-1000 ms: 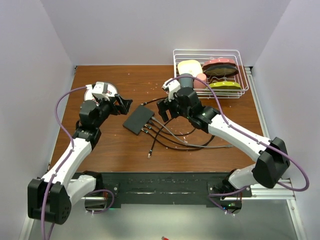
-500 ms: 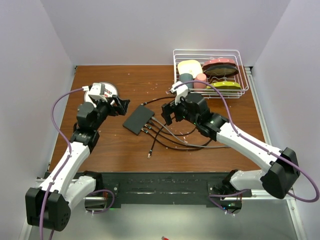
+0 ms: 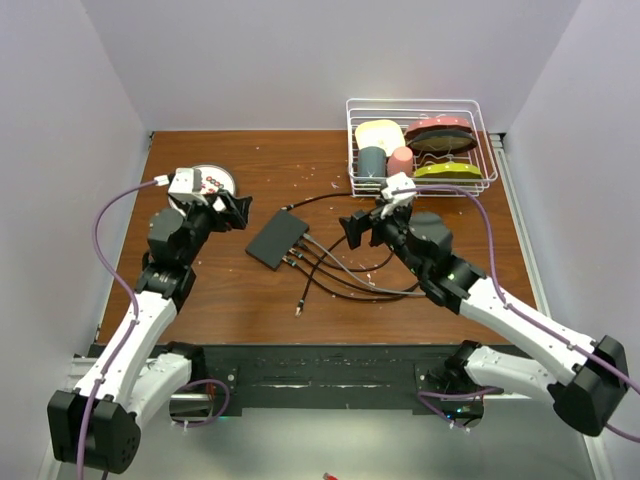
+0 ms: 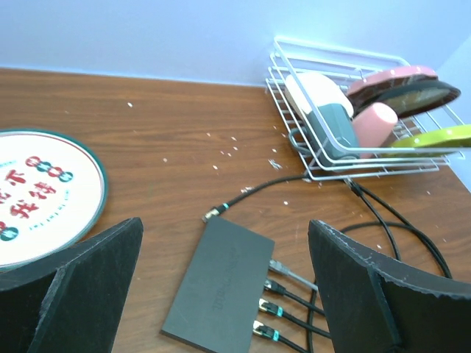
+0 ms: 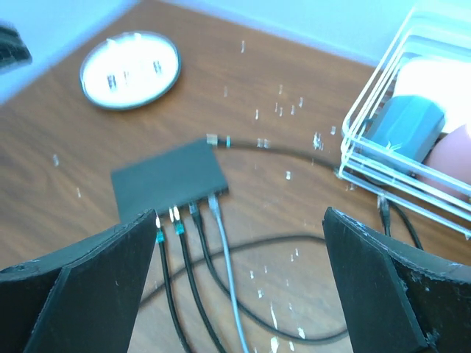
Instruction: Insert the plug into the switch port
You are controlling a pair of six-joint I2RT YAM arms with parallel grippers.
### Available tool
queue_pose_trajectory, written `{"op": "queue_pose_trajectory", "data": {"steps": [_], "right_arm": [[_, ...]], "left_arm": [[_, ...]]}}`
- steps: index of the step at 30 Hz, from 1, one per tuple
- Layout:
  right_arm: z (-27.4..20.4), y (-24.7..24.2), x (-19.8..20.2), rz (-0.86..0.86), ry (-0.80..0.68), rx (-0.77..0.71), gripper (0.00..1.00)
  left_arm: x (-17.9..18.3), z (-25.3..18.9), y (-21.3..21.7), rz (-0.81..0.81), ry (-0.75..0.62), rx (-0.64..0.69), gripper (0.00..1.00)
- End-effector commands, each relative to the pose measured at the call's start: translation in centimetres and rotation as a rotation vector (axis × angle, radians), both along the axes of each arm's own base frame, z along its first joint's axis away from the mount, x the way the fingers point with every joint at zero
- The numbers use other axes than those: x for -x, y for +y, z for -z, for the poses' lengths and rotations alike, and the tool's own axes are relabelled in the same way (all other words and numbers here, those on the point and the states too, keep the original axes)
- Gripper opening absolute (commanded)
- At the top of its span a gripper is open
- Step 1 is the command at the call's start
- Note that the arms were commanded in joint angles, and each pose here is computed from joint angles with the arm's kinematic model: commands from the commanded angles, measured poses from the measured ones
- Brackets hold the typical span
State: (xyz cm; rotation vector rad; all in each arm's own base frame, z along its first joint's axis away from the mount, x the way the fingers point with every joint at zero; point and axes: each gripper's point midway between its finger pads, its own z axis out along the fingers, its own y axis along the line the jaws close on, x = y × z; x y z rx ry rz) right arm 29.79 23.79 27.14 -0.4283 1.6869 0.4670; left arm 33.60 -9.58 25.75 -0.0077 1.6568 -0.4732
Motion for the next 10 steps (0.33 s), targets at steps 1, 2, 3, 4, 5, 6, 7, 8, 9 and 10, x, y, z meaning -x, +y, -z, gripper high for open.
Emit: {"op": "queue_pose_trajectory", "data": {"steps": [1, 2, 3, 4, 5, 6, 7, 8, 9, 10], "right_arm": [[-4.2, -1.7, -0.5, 0.099, -0.204, -0.193, 0.99], [-3.1, -2.1, -0.5, 0.107, -0.213, -0.174, 0.99], [-3.6, -2.4, -0.7, 0.123, -0.253, -0.179, 0.99], [-3.3, -3.3, -1.0, 0.173, -0.257, -0.181, 0.99], [-2.5, -3.7, -1.1, 0.199, -0.246, -0.180, 0.99], [-2.5, -4.1, -1.3, 0.230, -0.243, -0.212, 0.99], [-2.3, -4.5, -1.5, 0.259, -0.238, -0.218, 0.99], [-1.5, -4.9, -1.6, 0.283, -0.235, -0.202, 0.99], [-1.8, -5.4, -1.7, 0.296, -0.277, -0.170, 0.99], [-1.6, -5.8, -1.8, 0.307, -0.300, -0.131, 0.99]], "left_arm": [[0.0, -1.8, 1.6, -0.075, -0.093, -0.036, 1.00], [0.1, -1.7, 1.7, -0.076, -0.092, -0.046, 1.00], [0.1, -1.5, 1.7, -0.079, -0.086, -0.047, 1.00], [0.1, -1.1, 1.8, -0.082, -0.087, -0.049, 1.00], [0.0, -0.9, 1.8, -0.082, -0.089, -0.059, 1.00], [0.1, -0.8, 1.8, -0.079, -0.096, -0.065, 1.00], [0.0, -0.8, 1.8, -0.076, -0.108, -0.068, 1.00], [0.0, -0.8, 1.8, -0.076, -0.112, -0.070, 1.00], [-0.1, -0.7, 1.9, -0.082, -0.109, -0.072, 1.00], [-0.2, -0.5, 2.1, -0.097, -0.105, -0.070, 1.00]]}}
